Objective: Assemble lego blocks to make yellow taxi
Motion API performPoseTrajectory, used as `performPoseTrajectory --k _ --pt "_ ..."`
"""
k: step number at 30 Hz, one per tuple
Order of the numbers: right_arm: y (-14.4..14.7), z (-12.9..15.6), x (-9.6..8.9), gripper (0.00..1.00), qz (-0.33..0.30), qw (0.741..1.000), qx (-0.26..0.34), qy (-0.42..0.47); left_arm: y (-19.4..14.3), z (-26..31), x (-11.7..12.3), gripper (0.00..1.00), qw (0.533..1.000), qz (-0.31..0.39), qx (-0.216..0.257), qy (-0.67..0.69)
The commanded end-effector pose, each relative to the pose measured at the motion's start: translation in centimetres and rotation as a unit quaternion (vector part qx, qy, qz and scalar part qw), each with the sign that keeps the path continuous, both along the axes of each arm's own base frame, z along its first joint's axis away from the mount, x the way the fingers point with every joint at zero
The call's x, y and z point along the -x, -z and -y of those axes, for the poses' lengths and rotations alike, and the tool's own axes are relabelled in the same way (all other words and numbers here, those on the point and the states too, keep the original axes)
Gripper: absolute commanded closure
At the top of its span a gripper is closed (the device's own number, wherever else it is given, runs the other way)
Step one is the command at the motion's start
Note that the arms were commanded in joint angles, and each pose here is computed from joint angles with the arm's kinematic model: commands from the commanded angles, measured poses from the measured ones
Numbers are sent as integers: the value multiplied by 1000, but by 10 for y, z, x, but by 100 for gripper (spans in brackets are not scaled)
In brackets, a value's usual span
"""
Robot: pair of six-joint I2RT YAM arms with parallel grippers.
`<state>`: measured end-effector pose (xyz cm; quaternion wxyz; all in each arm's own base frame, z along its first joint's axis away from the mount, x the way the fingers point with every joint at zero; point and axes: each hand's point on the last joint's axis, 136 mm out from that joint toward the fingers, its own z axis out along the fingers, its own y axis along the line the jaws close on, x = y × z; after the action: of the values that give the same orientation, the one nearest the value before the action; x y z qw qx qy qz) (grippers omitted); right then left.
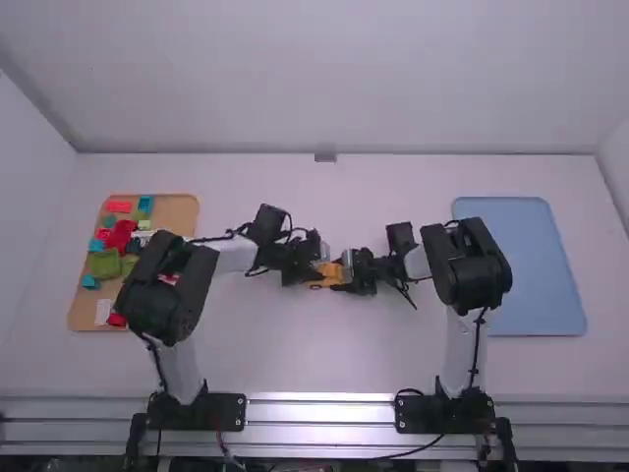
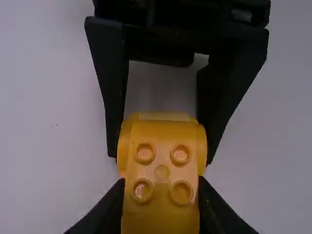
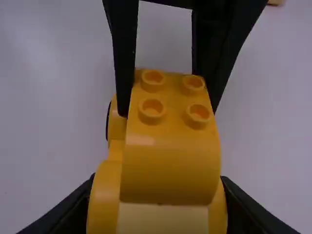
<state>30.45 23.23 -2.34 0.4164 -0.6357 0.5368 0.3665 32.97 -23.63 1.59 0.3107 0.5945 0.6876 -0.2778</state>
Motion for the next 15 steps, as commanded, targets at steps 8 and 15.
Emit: performPoseTrajectory --k 8,15 --pt "9 -7 14 44 -6 1000 8 -19 20 -4 -4 55 999 -3 -53 -11" --pt "9 -8 14 44 -7 1000 8 -19 -3 -11 -3 43 998 15 -52 -11"
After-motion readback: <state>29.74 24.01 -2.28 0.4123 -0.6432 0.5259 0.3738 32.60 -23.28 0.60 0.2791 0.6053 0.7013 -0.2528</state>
